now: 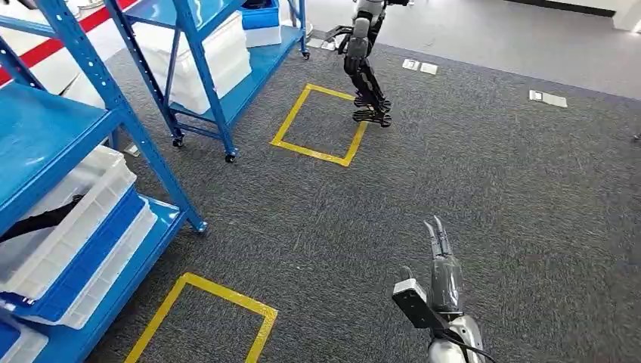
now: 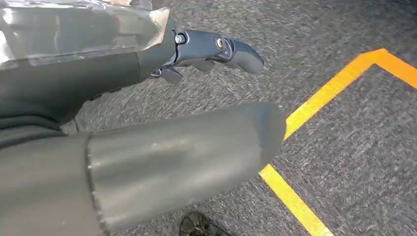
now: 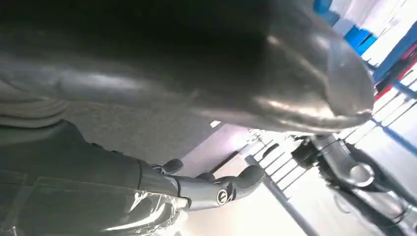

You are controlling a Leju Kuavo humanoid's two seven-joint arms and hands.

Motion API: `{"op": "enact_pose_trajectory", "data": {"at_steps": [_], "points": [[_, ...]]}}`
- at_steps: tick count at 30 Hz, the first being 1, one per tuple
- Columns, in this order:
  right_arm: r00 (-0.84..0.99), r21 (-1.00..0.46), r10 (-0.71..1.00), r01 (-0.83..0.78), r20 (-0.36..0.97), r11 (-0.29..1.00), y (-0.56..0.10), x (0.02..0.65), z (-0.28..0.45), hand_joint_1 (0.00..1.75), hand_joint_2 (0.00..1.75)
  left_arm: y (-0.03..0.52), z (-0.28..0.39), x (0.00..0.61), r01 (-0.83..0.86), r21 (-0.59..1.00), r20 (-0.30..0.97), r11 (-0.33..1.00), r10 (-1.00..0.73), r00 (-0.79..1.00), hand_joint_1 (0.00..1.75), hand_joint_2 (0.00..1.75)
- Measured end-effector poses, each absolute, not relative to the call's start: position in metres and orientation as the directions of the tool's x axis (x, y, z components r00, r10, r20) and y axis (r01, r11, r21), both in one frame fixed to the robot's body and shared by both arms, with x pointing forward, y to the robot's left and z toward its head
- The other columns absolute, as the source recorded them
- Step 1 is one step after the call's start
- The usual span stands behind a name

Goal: Take the parts from the cabinet and place them on the table.

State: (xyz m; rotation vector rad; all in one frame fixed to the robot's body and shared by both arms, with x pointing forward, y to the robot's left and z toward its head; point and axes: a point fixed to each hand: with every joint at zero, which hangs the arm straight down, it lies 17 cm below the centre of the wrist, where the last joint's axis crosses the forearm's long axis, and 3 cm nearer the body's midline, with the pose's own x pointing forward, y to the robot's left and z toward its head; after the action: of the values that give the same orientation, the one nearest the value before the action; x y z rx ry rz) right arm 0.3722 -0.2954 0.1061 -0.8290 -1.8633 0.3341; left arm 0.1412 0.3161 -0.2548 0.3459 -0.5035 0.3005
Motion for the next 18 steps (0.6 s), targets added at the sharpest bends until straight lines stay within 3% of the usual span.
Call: {"op": "enact_pose_trajectory", "data": {"at_steps": [18], "points": [[-0.254,-0.571,0.685,0.401,0.683,0.717,-0.2920,0.3726,0.1149,0.00,0.00,0.3168,-0.2540,0.1440,-0.363,0.250,0.519,0.897,0.192,0.833,0.00,0.00]]}}
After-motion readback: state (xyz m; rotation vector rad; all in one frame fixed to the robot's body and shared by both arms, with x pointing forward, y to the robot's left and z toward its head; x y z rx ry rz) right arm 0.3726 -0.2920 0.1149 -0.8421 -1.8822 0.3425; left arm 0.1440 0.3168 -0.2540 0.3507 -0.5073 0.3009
